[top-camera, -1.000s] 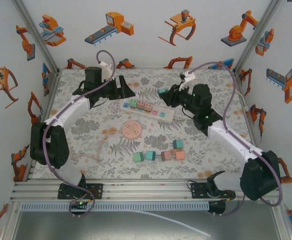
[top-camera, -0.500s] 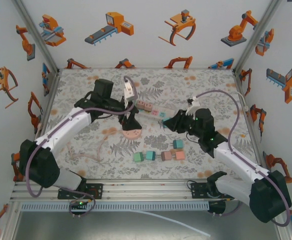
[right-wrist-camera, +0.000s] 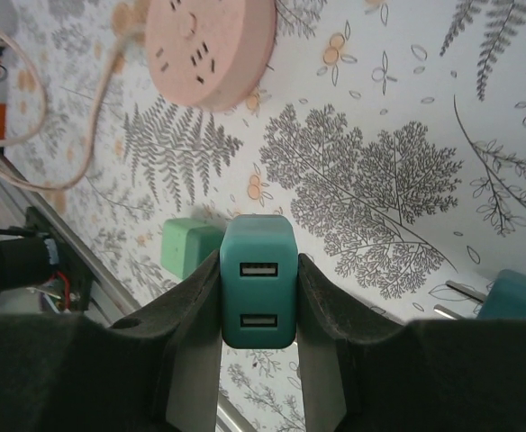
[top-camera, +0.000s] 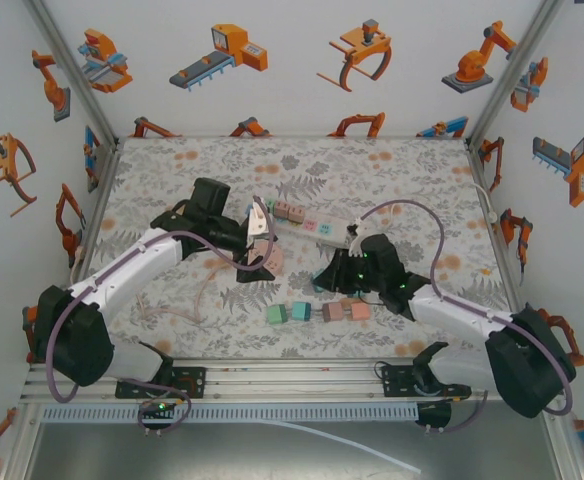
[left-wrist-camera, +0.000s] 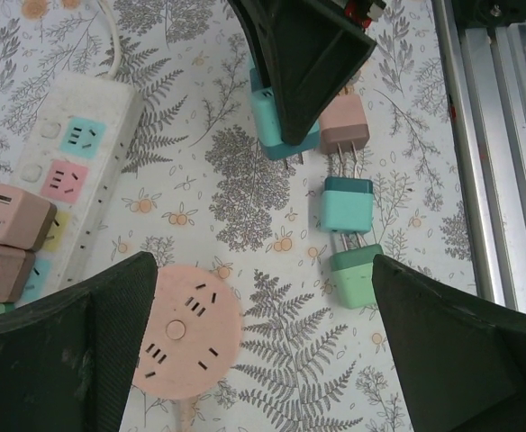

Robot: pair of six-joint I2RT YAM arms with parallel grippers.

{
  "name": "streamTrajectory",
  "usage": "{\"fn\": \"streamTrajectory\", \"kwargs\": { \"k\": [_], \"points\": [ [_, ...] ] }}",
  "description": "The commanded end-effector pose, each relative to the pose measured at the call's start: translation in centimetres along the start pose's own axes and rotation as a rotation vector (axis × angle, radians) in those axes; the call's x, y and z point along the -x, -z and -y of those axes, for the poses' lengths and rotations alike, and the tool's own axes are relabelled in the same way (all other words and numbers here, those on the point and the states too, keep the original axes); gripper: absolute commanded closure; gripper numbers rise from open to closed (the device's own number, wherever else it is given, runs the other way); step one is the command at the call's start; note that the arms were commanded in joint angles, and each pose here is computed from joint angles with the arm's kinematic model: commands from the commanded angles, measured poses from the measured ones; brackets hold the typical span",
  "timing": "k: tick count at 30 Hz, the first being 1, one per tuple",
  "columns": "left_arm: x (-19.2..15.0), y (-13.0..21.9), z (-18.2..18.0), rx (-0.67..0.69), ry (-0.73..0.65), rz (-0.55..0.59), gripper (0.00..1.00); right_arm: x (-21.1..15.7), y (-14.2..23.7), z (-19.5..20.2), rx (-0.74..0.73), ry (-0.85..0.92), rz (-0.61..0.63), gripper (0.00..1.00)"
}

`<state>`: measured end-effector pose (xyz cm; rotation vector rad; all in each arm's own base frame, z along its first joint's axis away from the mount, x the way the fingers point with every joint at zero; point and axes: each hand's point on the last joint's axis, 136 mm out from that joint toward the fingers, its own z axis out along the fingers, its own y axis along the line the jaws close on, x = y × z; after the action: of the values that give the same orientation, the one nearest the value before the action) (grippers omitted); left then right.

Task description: Pull the plug off the socket

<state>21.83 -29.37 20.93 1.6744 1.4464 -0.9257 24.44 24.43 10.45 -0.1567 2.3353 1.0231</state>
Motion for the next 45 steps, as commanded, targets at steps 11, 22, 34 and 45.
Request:
{"fn": "streamTrajectory", "kwargs": {
  "k": [11, 22, 34, 45],
  "points": [
    [1.2, -0.1, 0.0, -0.001, -0.054, 0.032, 0.03, -0.9, -0.9, 3.5, -0.209, 0.009, 0.059, 0.75],
    [1.0, -0.5, -0.7, 0.020, -0.016, 0.024, 0.03, -2.4, -1.3, 4.8, -0.269, -0.003, 0.014, 0.59],
    [0.7, -0.8, -1.7, 0.043, 0.033, 0.000, 0.02, -1.7, 0.3, 5.1, -0.347, 0.001, 0.002, 0.50],
    [0.5, -0.7, -3.4, 0.128, 0.064, -0.025, 0.02, 2.8, 3.1, 1.8, -0.319, 0.115, 0.129, 0.47]
  ]
}}
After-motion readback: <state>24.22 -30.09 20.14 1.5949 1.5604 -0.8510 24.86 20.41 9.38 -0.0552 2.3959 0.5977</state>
